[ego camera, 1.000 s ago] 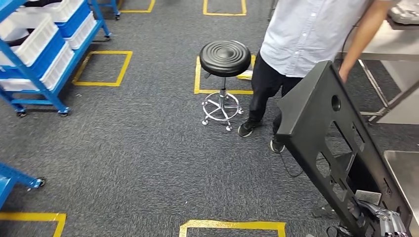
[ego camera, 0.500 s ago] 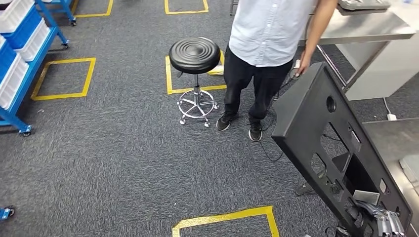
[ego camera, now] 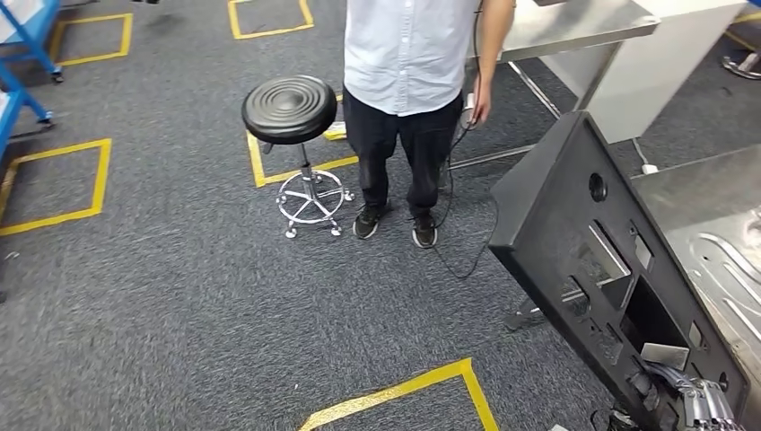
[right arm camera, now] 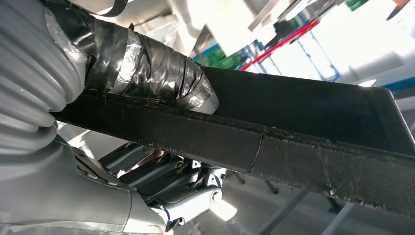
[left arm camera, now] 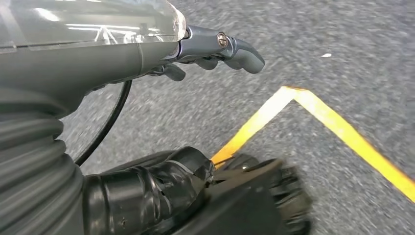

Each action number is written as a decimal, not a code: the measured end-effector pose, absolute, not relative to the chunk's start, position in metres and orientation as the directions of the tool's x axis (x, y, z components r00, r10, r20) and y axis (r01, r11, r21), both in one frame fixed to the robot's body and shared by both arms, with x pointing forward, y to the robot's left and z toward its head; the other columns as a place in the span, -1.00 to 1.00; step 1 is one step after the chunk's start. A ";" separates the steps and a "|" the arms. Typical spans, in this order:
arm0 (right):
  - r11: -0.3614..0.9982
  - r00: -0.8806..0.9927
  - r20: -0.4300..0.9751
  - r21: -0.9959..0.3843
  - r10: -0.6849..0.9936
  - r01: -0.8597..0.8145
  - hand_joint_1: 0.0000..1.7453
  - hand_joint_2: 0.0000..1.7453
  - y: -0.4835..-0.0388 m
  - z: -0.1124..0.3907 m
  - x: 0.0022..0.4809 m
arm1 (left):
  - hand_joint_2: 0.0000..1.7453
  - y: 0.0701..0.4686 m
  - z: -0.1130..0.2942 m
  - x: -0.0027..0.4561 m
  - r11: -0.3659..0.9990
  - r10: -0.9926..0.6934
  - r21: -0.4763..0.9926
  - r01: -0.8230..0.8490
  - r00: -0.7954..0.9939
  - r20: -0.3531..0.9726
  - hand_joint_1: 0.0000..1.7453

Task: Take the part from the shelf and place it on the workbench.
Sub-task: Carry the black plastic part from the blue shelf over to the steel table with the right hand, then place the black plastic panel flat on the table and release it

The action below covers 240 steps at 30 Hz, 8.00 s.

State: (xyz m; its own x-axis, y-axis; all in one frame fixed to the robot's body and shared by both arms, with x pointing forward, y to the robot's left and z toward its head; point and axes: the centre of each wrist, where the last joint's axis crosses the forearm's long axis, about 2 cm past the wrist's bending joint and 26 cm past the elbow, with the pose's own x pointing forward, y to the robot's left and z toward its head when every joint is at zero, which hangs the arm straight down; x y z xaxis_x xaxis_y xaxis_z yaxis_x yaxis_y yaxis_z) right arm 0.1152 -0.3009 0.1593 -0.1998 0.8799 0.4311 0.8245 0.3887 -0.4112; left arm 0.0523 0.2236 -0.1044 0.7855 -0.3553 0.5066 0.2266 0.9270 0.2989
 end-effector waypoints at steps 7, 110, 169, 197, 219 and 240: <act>0.386 -0.200 0.423 -0.417 0.884 0.823 1.00 1.00 -0.302 0.160 0.115 | 1.00 0.223 -0.104 0.055 0.926 -0.359 0.300 0.229 0.782 0.510 -1.00; 0.502 -0.341 0.381 -0.502 0.859 0.705 1.00 1.00 -0.287 0.154 0.137 | 1.00 0.227 -0.106 0.051 0.951 -0.310 0.184 0.250 0.761 0.569 -1.00; 0.526 -0.467 0.246 -0.322 0.849 0.787 1.00 1.00 -0.288 0.196 0.177 | 1.00 0.232 -0.106 0.054 0.932 -0.361 0.190 0.309 0.735 0.574 -1.00; 0.536 -0.494 0.212 -0.389 0.843 0.749 1.00 1.00 -0.283 0.206 0.223 | 1.00 0.230 -0.104 0.068 0.911 -0.405 0.194 0.363 0.704 0.584 -1.00; 0.556 -0.521 0.207 -0.429 0.828 0.712 0.80 1.00 -0.267 0.203 0.236 | 0.00 0.229 -0.103 0.072 0.913 -0.400 0.186 0.364 0.702 0.590 -1.00; 0.279 -0.343 -0.024 -0.528 0.939 0.802 0.86 1.00 -0.254 0.235 0.310 | -1.00 0.223 -0.100 0.087 0.875 -0.476 0.224 0.428 0.683 0.554 -1.00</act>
